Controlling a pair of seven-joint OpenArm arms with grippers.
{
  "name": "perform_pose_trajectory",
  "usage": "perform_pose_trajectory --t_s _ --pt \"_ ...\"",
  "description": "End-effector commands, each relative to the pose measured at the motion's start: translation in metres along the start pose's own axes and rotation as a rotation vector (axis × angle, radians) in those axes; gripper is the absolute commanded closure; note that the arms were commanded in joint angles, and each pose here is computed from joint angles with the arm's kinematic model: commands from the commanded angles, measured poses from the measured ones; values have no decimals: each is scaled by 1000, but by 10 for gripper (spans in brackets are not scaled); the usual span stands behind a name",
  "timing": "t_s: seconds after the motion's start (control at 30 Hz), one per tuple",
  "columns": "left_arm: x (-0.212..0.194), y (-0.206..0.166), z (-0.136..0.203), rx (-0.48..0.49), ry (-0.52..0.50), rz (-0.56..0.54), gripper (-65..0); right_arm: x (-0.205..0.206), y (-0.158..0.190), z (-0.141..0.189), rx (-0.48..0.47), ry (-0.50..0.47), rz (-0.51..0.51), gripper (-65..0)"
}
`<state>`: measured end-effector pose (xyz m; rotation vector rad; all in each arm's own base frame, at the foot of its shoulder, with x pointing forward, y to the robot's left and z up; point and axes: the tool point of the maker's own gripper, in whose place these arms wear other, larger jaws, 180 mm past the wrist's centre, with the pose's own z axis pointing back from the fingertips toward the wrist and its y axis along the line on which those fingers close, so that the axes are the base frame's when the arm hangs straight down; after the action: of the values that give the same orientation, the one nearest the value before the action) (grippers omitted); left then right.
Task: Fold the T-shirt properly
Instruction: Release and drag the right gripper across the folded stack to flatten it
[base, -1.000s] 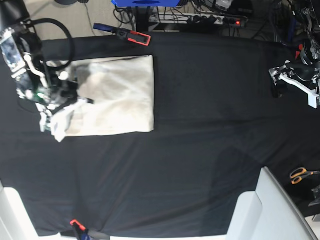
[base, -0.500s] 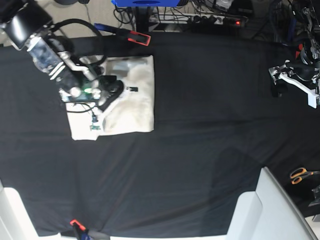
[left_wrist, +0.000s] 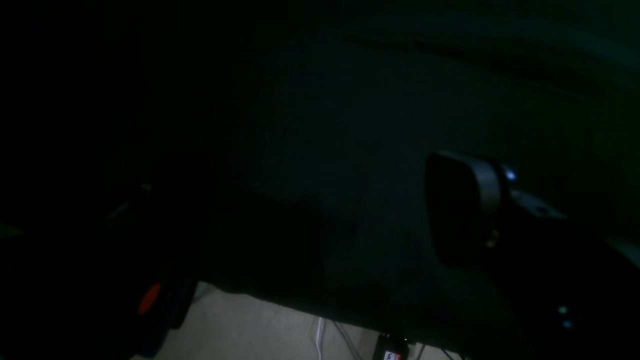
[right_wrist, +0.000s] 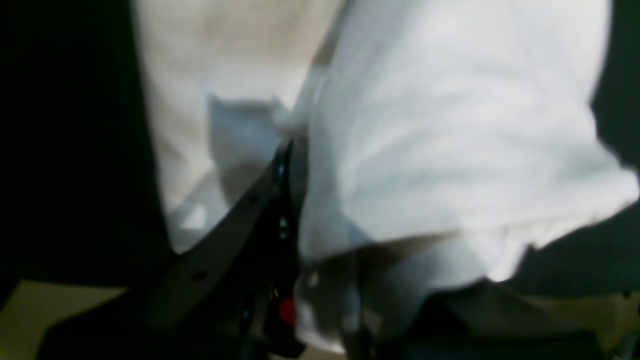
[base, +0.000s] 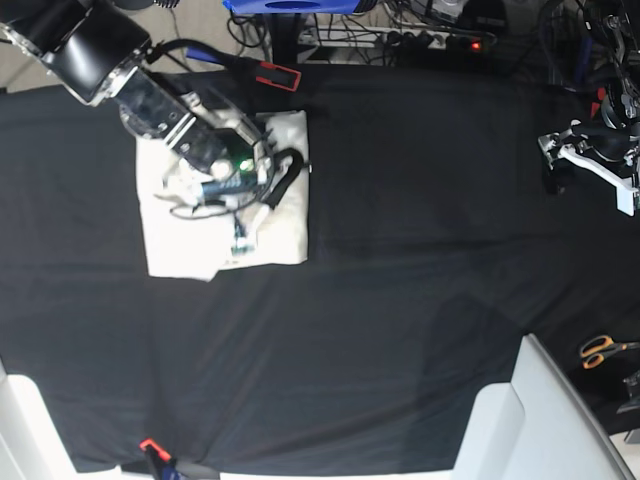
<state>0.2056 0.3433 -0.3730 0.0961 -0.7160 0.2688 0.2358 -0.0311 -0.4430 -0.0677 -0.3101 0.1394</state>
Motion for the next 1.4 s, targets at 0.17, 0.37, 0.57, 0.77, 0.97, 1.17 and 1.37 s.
perform_pose_trajectory --t_s 0.17,0.37,0.57,0.77,0.97,1.17,1.37 --pt "13 4 3 7 -41 -15 -650 22 1 8 -82 -116 74 -2" --pt "13 4 3 7 -41 -15 -650 23 1 9 -86 -113 78 -2" --pt "13 4 3 7 -41 -15 -650 24 -5 2 -114 -99 84 -2" --pt "13 3 3 6 -40 -15 -650 21 9 3 -108 -114 171 -2" --pt "13 3 3 6 -40 -15 -650 28 18 3 -102 -119 172 -2" --pt "13 3 3 6 -40 -15 -650 31 18 -2 -119 -109 173 -9" --pt "13 3 3 6 -42 -14 -650 26 26 0 -108 -112 208 -203"
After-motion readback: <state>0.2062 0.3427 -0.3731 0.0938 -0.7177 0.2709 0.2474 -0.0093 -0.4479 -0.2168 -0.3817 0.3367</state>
